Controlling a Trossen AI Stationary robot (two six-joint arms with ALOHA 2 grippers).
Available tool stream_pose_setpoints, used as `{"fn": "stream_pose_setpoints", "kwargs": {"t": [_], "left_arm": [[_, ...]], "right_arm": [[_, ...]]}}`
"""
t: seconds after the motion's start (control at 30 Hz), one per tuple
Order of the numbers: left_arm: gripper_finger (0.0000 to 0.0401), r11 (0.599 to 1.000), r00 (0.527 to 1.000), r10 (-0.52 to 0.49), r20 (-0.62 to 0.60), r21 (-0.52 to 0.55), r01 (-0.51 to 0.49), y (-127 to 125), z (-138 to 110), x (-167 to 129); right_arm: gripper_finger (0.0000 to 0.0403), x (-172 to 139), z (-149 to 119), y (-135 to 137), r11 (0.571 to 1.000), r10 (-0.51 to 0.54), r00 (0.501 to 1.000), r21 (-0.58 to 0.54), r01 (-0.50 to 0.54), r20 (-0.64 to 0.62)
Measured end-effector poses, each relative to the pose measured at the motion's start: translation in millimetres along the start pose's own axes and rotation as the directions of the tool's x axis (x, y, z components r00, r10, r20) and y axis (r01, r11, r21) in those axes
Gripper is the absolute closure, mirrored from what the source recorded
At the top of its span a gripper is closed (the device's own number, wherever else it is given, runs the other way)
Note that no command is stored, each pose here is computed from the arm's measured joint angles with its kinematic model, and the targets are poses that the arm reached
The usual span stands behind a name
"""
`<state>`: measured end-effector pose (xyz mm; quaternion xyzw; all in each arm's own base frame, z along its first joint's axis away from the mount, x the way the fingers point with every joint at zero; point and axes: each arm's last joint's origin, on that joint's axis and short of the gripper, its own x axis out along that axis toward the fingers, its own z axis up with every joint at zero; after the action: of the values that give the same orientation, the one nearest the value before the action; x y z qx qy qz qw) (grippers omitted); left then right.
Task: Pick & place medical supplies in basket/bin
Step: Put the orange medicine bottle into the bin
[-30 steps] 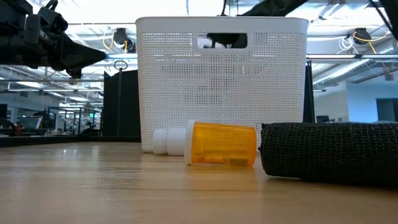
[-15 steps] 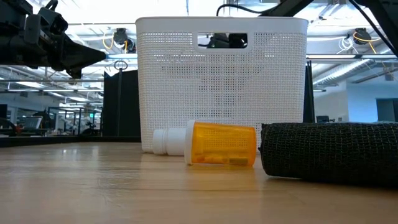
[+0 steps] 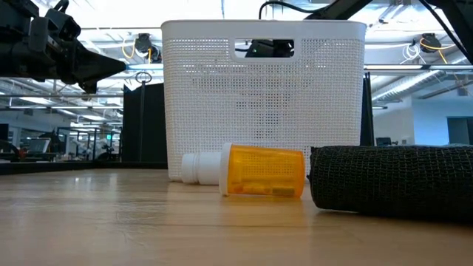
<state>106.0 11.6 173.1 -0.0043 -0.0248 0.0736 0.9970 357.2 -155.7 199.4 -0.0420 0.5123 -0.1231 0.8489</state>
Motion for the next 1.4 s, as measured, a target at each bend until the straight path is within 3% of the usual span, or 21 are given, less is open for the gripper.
{"fn": "stream_pose_setpoints", "kwargs": {"t": [0.27,0.5,0.73,0.93,1.07,1.2,1.4], "left_arm": [[0.0375,1.000,1.000,0.000,-0.005,0.001,0.000,0,0,0],[0.0375,1.000,1.000,0.000,-0.008,0.001,0.000,0,-1,0],[0.0375,1.000,0.999,0.000,-0.035,-0.021,-0.001,0,-3,0],[0.0375,1.000,0.999,0.001,-0.038,-0.023,-0.002,0,-4,0],[0.0375,0.999,0.999,0.001,-0.039,-0.044,-0.002,0,-4,0],[0.0375,0.996,0.999,0.002,-0.041,-0.086,-0.005,0,-4,0],[0.0375,0.994,0.995,-0.049,-0.090,-0.103,0.040,-1,-9,0]], "right_arm": [[0.0157,-14,4,-1,0.999,-0.011,0.999,0.032,0.009,0.039],[0.0185,-112,15,0,0.995,-0.050,0.955,0.096,0.023,0.291],[0.0281,-225,1,28,0.989,0.071,0.809,0.062,-0.132,0.584],[0.0390,-276,-40,58,0.982,0.165,0.708,-0.048,-0.183,0.687],[0.0391,-276,-77,81,0.957,0.261,0.665,-0.096,-0.274,0.700],[0.0400,-247,-117,105,0.923,0.352,0.621,-0.152,-0.352,0.700],[0.0402,-192,-173,136,0.867,0.451,0.443,-0.262,-0.425,0.774]]}}
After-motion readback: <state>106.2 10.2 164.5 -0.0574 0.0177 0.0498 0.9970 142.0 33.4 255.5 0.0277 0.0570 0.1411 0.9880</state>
